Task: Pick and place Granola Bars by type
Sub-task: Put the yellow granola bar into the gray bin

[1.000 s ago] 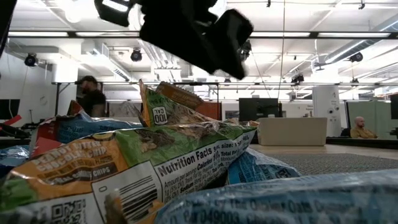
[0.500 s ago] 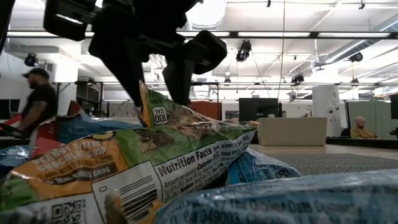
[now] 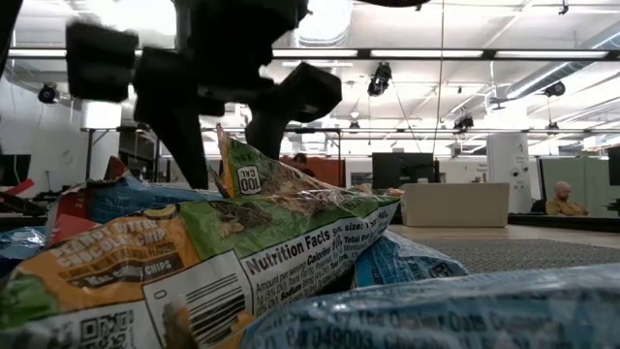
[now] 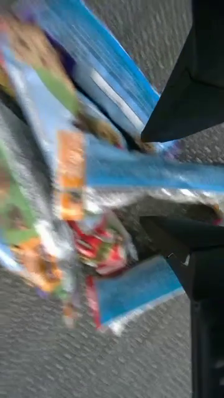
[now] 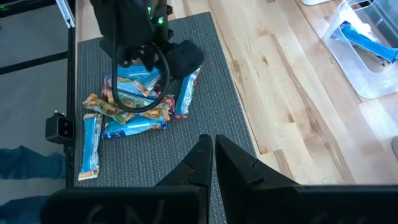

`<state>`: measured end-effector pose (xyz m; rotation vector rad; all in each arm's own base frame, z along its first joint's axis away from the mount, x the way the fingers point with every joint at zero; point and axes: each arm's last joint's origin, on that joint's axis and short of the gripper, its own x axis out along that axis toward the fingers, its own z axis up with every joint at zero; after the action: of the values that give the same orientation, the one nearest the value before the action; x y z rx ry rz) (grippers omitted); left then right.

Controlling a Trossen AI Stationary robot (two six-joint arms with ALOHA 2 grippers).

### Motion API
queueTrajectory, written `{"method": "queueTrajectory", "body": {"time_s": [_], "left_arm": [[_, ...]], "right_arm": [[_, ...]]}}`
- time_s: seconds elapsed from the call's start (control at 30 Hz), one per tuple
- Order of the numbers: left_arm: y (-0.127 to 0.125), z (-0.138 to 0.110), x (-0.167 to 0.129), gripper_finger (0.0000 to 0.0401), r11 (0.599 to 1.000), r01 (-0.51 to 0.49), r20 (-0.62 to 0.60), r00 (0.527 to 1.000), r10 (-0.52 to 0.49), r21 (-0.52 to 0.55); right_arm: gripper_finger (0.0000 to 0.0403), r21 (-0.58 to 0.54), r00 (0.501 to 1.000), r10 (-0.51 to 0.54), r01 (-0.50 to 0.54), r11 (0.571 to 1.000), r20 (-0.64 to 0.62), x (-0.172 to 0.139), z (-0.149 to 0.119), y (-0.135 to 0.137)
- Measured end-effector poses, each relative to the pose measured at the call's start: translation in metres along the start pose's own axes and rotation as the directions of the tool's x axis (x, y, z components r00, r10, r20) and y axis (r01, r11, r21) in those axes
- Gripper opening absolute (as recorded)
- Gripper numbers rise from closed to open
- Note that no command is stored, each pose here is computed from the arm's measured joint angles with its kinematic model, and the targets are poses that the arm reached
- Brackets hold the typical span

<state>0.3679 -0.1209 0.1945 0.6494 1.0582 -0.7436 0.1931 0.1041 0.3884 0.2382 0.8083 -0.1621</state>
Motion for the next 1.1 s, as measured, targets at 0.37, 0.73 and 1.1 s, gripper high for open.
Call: {"method": "queueTrajectory", "body": {"time_s": [0.37,0.73,1.1], "left_arm": [[-0.003,-0.009,0.007,0.0186,1.0,-0.025,-0.054,0.998,0.026,0.017],[-0.005,-0.014,0.014,0.0186,1.0,-0.014,-0.075,0.997,0.016,0.019],[-0.004,-0.016,0.019,0.0157,1.0,-0.017,-0.092,0.996,0.019,0.018]], "right_arm": [[0.0013,0.001,1.0,0.0,0.0,1.0,0.001,0.0,0.0,0.0],[0.0013,0.001,1.0,-0.003,0.003,1.0,0.003,0.0,0.0,0.0],[0.0013,0.001,1.0,-0.007,0.007,1.0,0.006,0.0,0.0,0.0]]}}
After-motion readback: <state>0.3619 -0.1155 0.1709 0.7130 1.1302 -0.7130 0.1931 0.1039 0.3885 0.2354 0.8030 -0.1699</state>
